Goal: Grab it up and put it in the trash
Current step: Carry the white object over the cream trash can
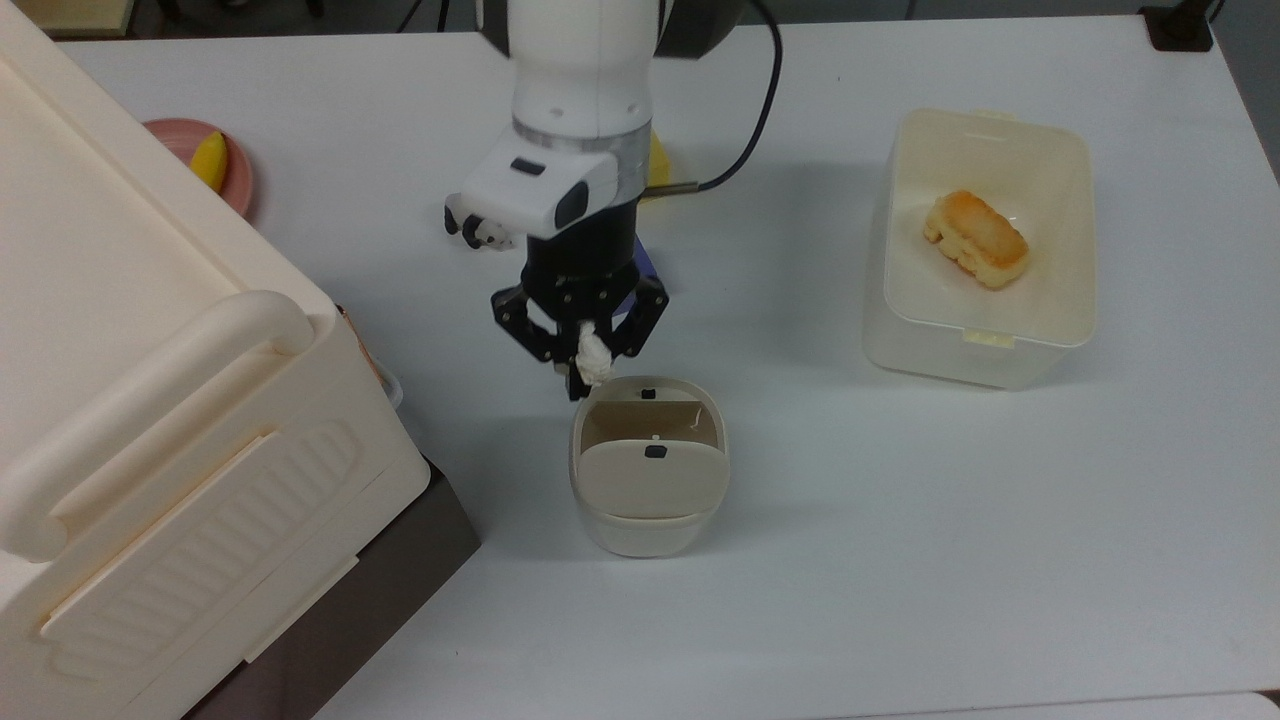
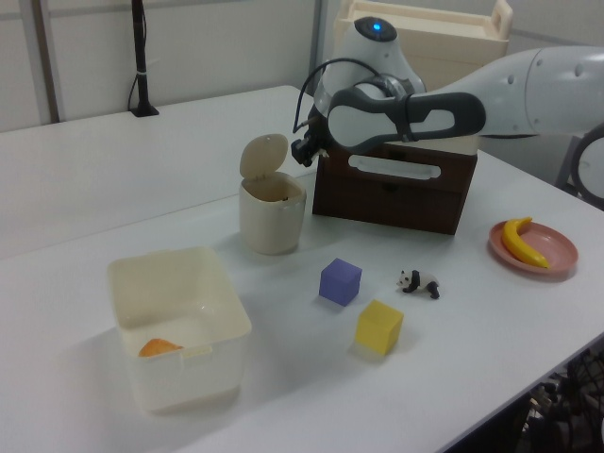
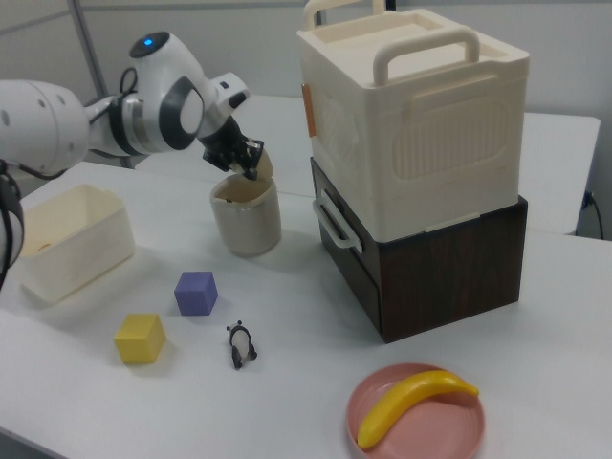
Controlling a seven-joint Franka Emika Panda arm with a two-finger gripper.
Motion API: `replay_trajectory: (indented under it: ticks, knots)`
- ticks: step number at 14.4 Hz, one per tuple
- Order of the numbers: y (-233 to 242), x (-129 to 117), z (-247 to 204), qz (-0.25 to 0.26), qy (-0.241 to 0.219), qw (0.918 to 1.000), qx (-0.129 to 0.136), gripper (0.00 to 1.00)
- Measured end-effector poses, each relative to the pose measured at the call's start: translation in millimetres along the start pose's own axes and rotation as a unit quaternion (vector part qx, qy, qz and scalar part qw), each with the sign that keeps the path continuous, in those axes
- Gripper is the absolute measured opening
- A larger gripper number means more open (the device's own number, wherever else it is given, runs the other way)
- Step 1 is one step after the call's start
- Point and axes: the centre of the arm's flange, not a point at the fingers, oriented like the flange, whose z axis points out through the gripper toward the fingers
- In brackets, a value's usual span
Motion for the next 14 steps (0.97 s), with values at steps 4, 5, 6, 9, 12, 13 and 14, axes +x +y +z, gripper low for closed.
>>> replay_trajectory:
  ticks: [4, 5, 6, 9, 12, 13, 14]
  knots:
    - [9.1, 5.5, 19.3, -0.014, 0.012, 0.9998, 0.004, 0.05]
    - [9.7, 7.0, 18.5, -0.016, 0.016, 0.9997, 0.004, 0.05]
    - [10.1, 8.2, 17.3, -0.017, 0.019, 0.9997, 0.004, 0.05]
    - [10.0, 10.3, 14.8, -0.018, 0.022, 0.9996, 0.003, 0.05]
    - [5.3, 12.2, 13.2, -0.020, 0.024, 0.9995, 0.005, 0.05]
    - [3.3, 13.5, 11.8, -0.019, 0.026, 0.9995, 0.006, 0.05]
    - [2.1, 14.7, 10.4, -0.018, 0.027, 0.9994, 0.007, 0.05]
